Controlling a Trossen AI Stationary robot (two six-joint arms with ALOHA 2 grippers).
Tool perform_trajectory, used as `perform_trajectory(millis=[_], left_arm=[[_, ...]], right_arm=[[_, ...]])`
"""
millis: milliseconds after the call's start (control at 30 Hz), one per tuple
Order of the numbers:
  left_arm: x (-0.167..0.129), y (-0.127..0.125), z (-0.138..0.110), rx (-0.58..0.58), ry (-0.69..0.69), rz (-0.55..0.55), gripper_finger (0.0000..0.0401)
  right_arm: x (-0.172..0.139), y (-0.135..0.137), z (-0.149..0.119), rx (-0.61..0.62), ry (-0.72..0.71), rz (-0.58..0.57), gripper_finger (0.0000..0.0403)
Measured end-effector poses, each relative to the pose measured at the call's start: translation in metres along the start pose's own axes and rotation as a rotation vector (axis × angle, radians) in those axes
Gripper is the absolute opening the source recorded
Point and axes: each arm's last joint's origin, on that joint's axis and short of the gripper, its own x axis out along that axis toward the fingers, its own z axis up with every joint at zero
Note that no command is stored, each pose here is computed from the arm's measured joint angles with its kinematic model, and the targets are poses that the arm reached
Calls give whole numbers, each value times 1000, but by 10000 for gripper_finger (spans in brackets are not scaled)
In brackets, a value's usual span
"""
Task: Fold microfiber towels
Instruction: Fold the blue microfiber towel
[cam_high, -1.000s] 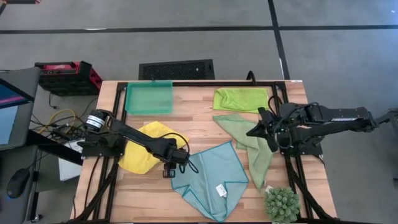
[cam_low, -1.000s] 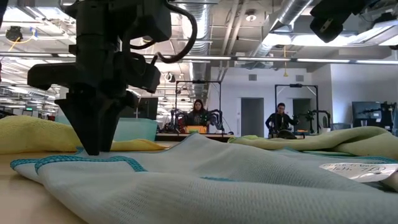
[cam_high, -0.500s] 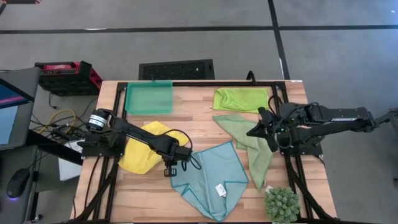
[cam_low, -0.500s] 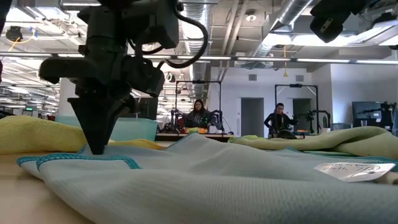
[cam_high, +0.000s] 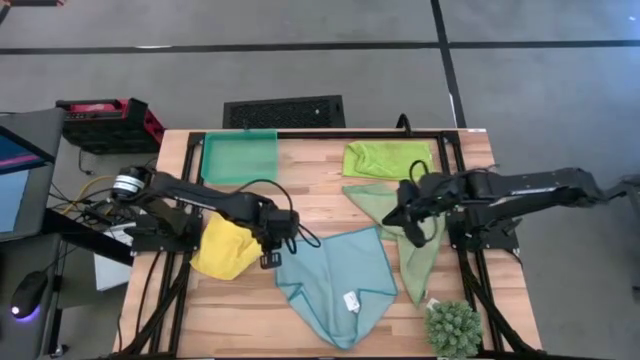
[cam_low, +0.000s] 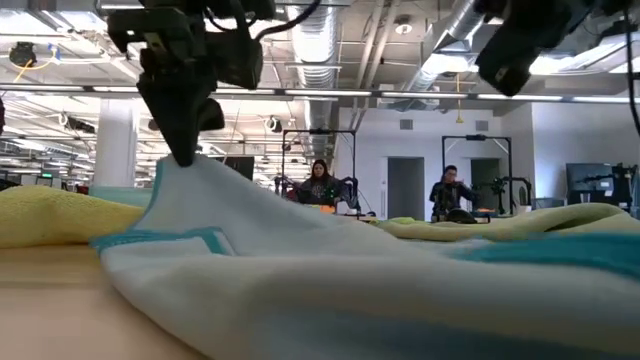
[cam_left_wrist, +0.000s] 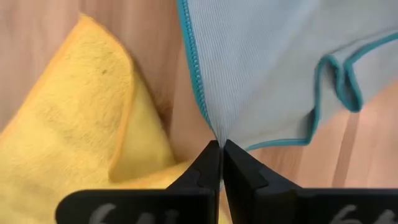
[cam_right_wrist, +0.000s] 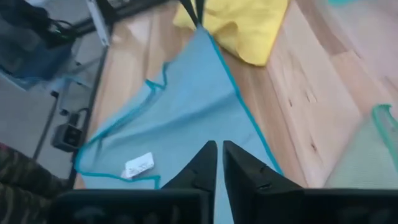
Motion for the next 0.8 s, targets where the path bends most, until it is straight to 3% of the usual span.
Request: perform_trajectory(millis=[233, 633, 800], left_arm=[[-19, 0, -6, -61, -31, -3, 0], [-22, 0, -13, -61, 15, 12, 0], [-22, 1, -13, -60, 13, 19, 0]], right_arm=[[43, -12, -3, 42, 131, -55, 95], [101, -32, -27, 78, 383, -130, 167], [119, -38, -39, 16, 476, -135, 175]])
